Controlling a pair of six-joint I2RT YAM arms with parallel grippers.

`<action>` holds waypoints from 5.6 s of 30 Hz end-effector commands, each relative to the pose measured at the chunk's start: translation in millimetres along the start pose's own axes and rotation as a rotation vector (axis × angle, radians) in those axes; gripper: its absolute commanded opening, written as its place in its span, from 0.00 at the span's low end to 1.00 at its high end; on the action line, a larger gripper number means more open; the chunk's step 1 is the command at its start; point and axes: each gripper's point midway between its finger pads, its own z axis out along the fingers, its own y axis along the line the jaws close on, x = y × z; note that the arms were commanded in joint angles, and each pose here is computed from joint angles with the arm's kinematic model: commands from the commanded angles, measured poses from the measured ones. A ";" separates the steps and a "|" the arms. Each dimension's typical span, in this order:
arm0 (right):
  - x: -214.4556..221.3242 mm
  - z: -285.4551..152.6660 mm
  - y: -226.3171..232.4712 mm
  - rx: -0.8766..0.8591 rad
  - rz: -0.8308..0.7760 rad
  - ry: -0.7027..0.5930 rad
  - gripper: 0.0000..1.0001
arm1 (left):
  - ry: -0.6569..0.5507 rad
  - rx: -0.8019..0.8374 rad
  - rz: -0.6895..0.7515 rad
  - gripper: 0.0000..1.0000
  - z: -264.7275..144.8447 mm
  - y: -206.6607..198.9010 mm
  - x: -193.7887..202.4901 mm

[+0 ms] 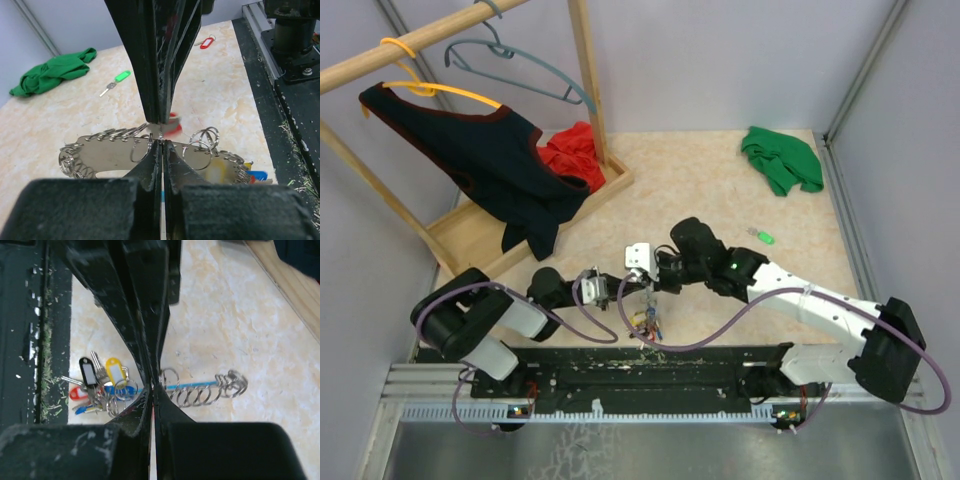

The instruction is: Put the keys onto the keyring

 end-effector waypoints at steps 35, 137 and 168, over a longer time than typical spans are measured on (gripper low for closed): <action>-23.3 -28.1 -18.5 0.088 -0.005 -0.177 0.00 | -0.173 -0.060 0.200 0.00 -13.5 22.2 -52.5; 130.6 3.8 -65.5 0.782 0.781 0.128 0.00 | -0.150 -0.276 0.201 0.00 -37.8 41.6 -56.7; 144.3 20.8 -86.1 0.813 0.824 0.121 0.37 | -0.144 -0.285 0.196 0.00 -38.4 42.9 -54.8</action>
